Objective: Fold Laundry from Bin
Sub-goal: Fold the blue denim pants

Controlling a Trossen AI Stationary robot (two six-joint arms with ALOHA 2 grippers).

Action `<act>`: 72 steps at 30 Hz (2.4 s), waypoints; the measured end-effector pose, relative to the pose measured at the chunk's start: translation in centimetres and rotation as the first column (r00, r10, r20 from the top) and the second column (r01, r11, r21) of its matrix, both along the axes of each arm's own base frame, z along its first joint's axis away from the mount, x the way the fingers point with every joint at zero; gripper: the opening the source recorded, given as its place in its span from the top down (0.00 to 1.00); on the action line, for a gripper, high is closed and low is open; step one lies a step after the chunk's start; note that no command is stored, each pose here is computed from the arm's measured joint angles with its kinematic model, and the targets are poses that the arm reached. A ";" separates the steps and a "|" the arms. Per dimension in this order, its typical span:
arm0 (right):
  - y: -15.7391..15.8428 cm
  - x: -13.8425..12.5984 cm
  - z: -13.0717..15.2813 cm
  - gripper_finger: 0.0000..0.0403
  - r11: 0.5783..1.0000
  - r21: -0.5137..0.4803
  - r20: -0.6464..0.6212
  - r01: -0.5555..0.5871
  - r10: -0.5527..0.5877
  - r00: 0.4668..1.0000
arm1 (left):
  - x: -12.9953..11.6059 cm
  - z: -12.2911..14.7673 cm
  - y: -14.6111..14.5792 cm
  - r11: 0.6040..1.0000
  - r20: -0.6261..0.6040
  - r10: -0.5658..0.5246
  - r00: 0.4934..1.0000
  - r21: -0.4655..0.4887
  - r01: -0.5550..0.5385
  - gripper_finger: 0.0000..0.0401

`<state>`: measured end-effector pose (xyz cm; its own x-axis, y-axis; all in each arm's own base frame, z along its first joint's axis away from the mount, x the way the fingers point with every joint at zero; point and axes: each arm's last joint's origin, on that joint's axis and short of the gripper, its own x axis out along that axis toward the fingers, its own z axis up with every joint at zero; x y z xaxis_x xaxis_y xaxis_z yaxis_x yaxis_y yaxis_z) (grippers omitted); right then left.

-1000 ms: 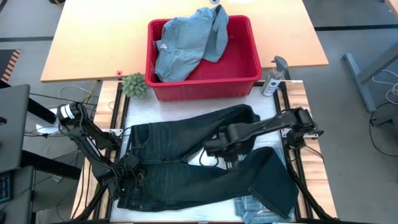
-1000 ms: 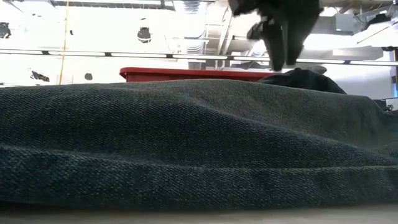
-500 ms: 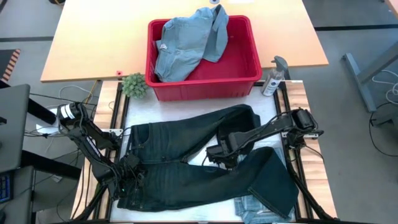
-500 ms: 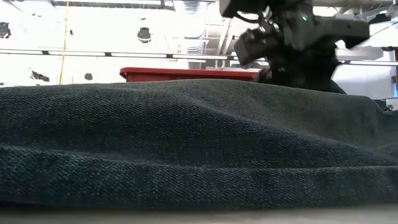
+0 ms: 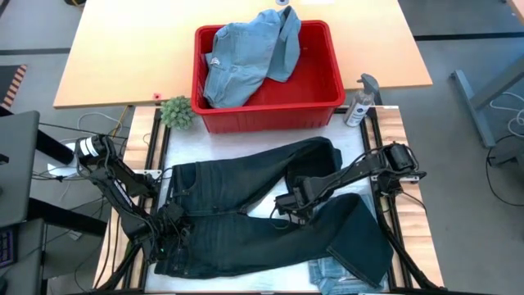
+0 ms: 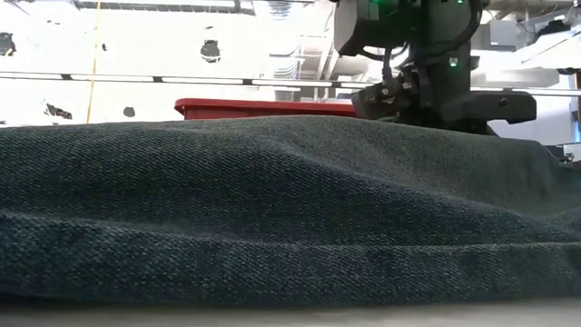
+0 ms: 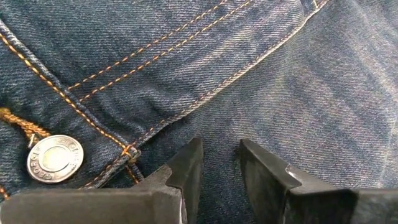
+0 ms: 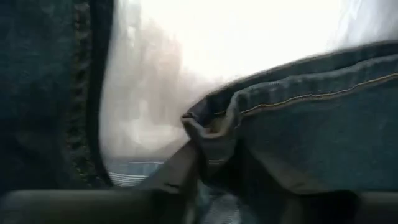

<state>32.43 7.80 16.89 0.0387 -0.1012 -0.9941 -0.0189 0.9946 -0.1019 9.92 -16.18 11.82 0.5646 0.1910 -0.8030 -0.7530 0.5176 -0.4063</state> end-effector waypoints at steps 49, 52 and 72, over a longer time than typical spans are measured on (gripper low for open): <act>-8.2 -25.8 32.6 0.94 0.772 0.426 0.818 0.471 -0.552 0.165 | -0.1 0.0 0.1 1.000 -0.001 0.013 1.000 0.010 -0.013 0.75; -8.4 -25.3 31.4 0.94 0.701 0.389 0.769 0.597 -0.604 0.207 | -0.1 0.0 0.1 1.000 -0.002 0.013 1.000 0.010 -0.013 0.75; -11.9 -18.3 25.1 0.79 0.522 0.000 0.624 0.853 -0.667 0.408 | 0.0 0.0 0.1 1.000 0.003 0.013 1.000 0.010 -0.013 0.74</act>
<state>14.16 -4.10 41.96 0.2535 -0.6071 -0.7531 0.8736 0.4780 -0.0913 9.87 -16.04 11.83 0.5646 0.2065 -0.7991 -0.7582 0.5122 -0.4033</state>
